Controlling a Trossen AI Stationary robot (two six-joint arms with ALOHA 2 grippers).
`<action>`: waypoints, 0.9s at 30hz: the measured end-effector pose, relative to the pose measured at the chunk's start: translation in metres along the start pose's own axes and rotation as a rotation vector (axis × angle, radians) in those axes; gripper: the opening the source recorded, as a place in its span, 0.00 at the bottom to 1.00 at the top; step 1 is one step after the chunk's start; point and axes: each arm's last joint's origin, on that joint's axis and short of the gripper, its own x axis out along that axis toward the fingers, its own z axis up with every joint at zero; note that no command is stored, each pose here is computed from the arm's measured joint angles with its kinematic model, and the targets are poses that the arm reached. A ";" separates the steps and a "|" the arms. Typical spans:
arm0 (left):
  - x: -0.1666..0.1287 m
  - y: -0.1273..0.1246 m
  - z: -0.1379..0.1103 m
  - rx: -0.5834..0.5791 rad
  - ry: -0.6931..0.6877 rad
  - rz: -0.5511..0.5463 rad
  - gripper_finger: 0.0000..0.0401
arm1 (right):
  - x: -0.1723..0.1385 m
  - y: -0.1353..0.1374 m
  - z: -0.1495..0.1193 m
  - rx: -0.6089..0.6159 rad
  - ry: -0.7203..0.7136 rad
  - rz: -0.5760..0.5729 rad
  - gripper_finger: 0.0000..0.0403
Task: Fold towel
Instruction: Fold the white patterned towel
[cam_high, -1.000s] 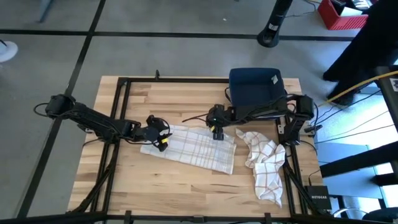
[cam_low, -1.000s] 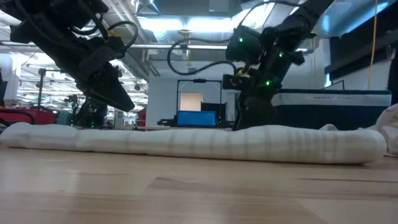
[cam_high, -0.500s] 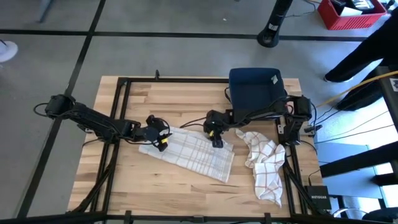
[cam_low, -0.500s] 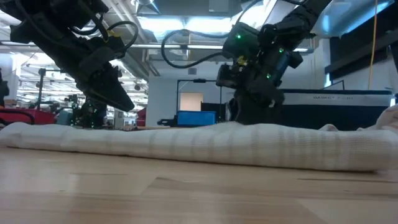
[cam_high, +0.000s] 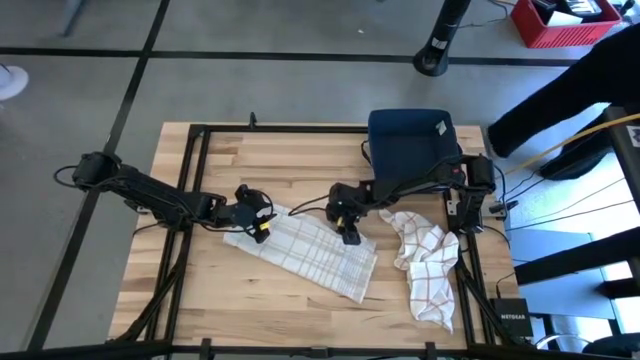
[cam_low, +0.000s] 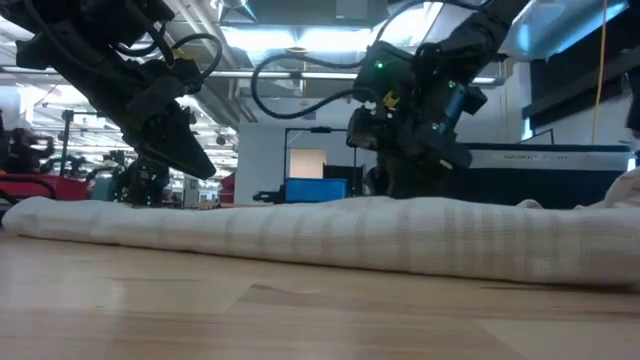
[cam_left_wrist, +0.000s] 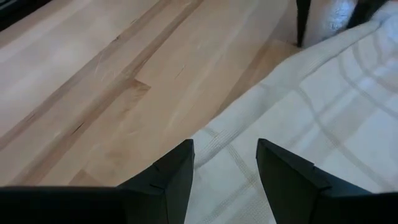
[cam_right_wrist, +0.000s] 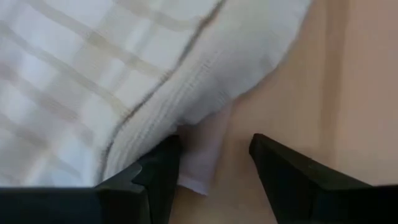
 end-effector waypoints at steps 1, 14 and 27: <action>0.000 0.000 0.000 0.000 0.000 0.000 0.41 | -0.005 0.000 0.001 -0.002 0.013 -0.017 0.52; 0.000 0.000 0.005 -0.001 -0.031 -0.004 0.41 | -0.055 0.008 0.025 0.102 0.010 -0.115 0.52; 0.018 0.024 -0.041 0.023 0.190 0.160 0.41 | -0.018 0.053 -0.002 0.079 -0.081 -0.286 0.52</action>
